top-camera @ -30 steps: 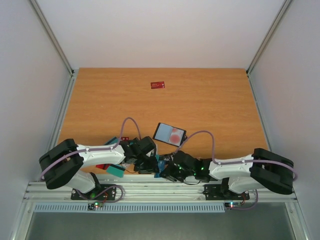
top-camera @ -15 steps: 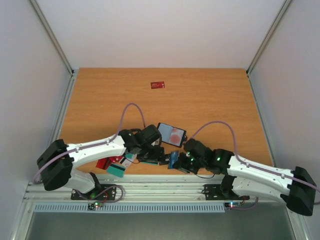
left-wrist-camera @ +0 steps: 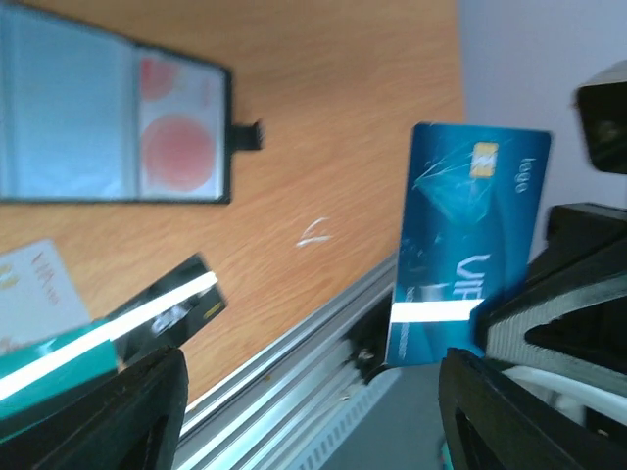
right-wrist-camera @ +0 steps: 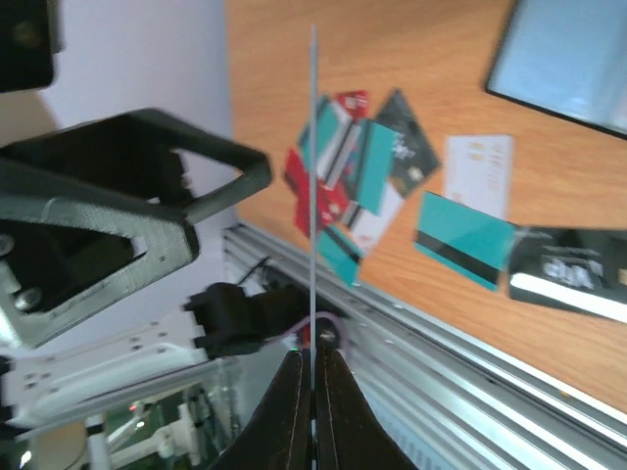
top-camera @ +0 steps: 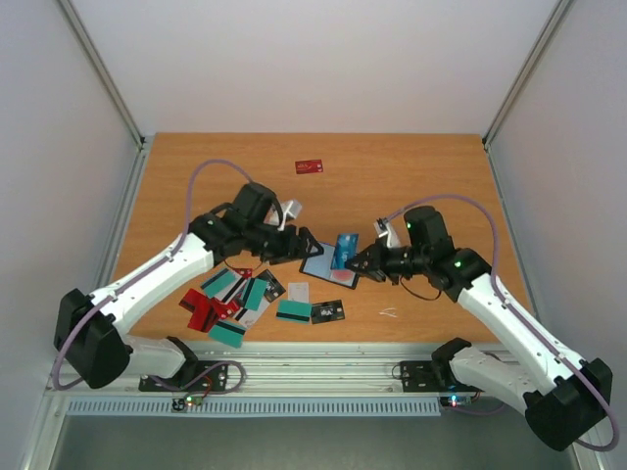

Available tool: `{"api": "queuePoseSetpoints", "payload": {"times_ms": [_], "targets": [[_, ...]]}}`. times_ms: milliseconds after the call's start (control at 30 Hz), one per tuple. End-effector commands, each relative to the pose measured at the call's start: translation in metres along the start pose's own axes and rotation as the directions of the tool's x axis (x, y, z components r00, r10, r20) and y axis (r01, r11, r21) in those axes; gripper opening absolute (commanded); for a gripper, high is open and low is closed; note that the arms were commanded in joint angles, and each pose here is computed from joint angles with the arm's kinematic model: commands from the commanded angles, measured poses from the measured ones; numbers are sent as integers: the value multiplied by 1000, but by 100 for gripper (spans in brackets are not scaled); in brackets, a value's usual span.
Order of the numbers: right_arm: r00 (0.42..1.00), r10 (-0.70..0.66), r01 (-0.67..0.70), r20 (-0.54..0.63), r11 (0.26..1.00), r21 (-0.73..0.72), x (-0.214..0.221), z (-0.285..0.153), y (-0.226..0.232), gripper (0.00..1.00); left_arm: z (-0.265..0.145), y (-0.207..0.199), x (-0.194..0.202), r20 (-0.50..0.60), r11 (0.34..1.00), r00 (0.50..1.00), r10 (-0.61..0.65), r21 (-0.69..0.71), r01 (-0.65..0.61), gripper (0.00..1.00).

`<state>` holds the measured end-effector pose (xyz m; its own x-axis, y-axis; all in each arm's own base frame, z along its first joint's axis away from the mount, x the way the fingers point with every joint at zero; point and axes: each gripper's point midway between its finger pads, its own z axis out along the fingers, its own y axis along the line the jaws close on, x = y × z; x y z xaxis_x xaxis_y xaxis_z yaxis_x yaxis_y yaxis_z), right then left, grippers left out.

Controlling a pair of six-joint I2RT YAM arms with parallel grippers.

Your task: Put the credit cards into the card holder

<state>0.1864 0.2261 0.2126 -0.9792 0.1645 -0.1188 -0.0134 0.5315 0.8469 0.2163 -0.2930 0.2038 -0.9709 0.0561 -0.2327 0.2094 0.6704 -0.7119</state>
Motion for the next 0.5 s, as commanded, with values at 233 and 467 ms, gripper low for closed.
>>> {"api": "queuePoseSetpoints", "payload": {"times_ms": [233, 467], "targets": [[978, -210, 204, 16, 926, -318, -31, -19, 96, 1, -54, -79, -80, 127, 855, 987, 98, 497, -149, 61], [975, -218, 215, 33, 912, -348, -39, -16, 104, 1, -59, -97, -86, 147, 777, 981, 126, 600, -190, 35]]}}
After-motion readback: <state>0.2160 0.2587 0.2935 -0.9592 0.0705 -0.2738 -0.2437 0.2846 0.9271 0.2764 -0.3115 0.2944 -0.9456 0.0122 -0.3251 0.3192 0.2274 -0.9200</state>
